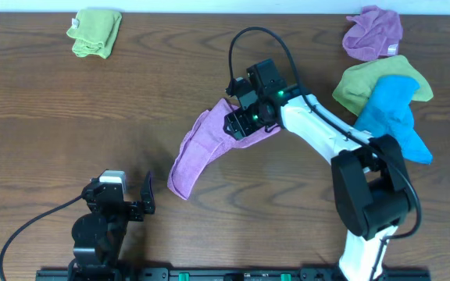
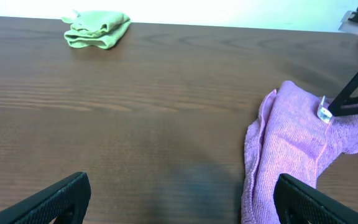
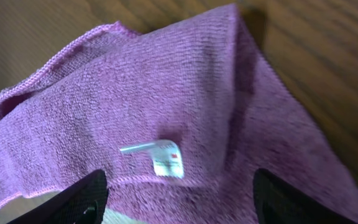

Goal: Fold the cloth
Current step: 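Lift the pink cloth with the right gripper and swing it toward center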

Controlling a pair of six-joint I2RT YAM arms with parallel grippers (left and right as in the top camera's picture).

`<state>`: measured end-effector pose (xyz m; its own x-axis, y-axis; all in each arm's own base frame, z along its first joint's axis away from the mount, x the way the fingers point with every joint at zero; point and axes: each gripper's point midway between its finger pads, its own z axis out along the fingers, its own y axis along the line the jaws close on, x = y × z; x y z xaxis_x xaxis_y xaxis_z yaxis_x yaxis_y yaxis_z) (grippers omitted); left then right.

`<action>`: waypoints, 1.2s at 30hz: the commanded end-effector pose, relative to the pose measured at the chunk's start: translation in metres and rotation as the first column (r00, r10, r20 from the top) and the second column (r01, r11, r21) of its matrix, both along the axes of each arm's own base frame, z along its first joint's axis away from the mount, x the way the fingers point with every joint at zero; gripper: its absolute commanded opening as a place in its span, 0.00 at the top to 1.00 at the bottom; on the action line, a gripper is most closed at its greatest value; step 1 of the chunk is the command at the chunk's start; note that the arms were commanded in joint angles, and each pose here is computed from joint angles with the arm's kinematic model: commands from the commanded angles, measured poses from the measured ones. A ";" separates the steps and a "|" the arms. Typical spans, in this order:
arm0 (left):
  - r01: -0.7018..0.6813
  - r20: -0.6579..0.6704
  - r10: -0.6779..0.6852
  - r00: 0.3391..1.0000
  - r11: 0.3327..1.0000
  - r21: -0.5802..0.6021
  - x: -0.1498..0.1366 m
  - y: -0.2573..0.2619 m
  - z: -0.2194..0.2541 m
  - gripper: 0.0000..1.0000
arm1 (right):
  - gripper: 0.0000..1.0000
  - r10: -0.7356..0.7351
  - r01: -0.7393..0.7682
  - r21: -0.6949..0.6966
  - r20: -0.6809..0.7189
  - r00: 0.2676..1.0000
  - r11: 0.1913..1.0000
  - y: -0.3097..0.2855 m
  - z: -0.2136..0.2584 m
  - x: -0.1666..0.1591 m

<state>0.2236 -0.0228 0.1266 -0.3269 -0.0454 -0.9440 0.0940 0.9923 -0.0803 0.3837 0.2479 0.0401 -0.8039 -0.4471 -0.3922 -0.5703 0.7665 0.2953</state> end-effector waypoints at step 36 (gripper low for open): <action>0.007 -0.020 -0.007 1.000 1.000 0.017 -0.001 0.000 -0.010 0.05 | 0.99 -0.132 -0.003 0.272 0.478 0.868 0.962 0.055 0.228 0.126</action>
